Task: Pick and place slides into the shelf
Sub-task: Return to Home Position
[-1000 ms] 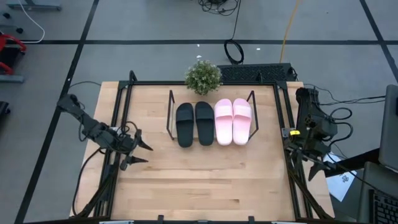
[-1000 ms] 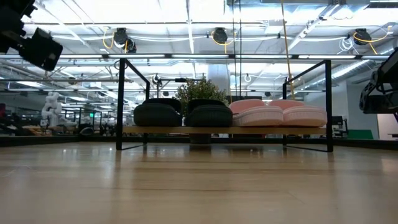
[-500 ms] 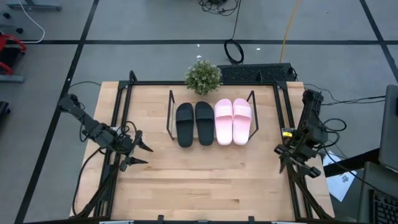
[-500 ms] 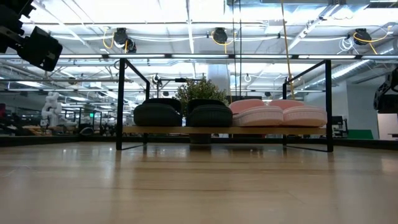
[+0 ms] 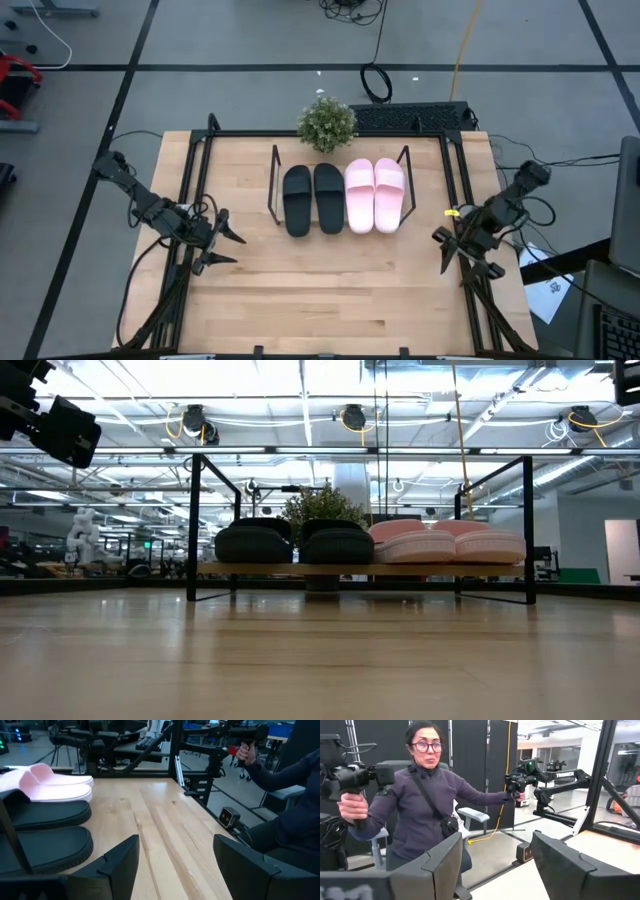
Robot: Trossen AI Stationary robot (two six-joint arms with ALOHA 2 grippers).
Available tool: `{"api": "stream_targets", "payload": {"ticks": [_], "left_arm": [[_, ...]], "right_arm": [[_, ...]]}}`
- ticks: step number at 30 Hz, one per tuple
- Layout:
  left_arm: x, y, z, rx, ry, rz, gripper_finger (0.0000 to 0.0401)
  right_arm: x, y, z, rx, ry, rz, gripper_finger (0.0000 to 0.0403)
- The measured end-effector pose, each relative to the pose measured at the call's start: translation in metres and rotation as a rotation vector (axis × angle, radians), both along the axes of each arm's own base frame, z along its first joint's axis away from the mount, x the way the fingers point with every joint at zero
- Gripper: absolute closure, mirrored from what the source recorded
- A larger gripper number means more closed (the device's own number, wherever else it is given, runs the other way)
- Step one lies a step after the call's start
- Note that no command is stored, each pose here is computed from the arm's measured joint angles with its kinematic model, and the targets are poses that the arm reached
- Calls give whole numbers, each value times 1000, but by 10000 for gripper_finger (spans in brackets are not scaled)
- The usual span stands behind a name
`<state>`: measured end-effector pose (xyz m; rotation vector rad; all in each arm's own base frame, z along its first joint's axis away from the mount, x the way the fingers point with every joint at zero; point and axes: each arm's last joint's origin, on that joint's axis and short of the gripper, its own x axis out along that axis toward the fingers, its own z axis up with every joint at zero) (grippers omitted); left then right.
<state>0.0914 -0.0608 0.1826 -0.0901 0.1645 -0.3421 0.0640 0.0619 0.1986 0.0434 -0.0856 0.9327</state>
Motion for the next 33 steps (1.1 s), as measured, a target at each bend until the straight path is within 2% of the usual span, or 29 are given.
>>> {"api": "stream_targets", "payload": {"ticks": [10, 15, 17, 20, 22, 24, 29, 33], "left_arm": [[0, 0, -3, -1, 38, 5, 148], [-1, 2, -6, -37, 77, 47, 148], [0, 2, -6, -51, 80, 80, 148], [0, 4, -8, -51, 93, 124, 148], [-1, 4, -10, -45, 110, 137, 148], [-1, 5, -12, -52, 134, 154, 148], [-2, 6, -16, -64, 180, 176, 148], [-2, 6, -17, -57, 182, 176, 148]], "right_arm": [[9, -16, 0, 3, 24, 17, 176], [12, -23, -1, 26, 63, -22, 176], [14, -26, -2, 56, 108, -83, 176], [19, -31, -8, 72, 183, -268, 176], [23, -33, -17, 71, 200, -390, 176], [26, -34, -26, 53, 181, -442, 176], [24, -29, -13, 58, -62, -314, 176], [23, -28, -12, 71, -58, -293, 176]]}}
